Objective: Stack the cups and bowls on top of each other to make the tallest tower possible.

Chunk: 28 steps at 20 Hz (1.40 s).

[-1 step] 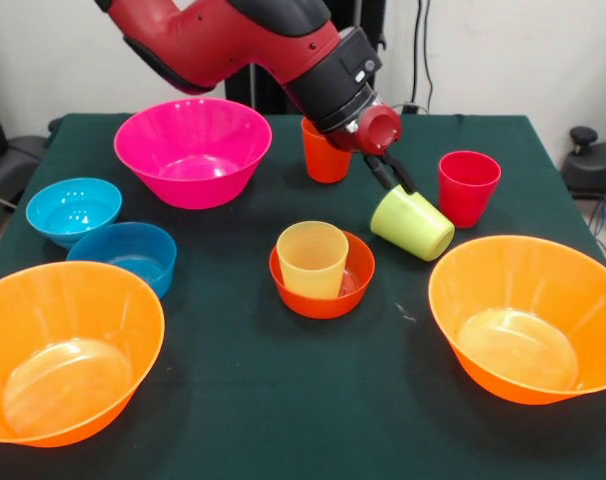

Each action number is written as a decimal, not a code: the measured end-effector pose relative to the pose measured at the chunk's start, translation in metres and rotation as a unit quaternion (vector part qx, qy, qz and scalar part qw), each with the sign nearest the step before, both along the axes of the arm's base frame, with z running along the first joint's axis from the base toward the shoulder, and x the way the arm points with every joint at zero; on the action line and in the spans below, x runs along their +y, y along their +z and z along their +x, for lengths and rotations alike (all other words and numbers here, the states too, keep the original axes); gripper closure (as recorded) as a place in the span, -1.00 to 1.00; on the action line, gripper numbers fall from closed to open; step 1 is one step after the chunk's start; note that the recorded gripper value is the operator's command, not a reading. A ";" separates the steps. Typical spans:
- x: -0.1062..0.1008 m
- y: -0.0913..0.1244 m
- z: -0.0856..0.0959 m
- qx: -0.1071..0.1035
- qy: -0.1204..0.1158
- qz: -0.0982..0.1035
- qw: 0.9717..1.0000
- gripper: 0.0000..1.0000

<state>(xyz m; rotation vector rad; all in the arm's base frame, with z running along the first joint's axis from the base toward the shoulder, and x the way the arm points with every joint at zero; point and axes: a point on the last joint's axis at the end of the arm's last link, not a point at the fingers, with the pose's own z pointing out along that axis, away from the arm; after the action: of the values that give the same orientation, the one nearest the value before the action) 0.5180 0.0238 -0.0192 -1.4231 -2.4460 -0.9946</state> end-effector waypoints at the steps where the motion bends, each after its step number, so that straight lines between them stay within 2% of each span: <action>1: 0.001 -0.003 -0.003 0.000 0.001 0.003 1.000 -1.00; 7: 0.009 -0.009 -0.012 -0.004 0.014 0.009 1.000 -1.00; 13: 0.012 -0.008 -0.014 -0.014 0.024 0.007 1.000 -1.00; 22: 0.018 -0.002 -0.007 -0.026 0.028 0.013 0.999 -1.00; 28: 0.020 0.001 -0.003 -0.031 0.034 0.006 0.999 -1.00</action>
<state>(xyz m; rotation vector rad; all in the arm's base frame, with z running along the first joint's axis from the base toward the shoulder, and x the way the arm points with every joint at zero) 0.5148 0.0436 -0.0178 -1.3143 -2.5098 -1.0521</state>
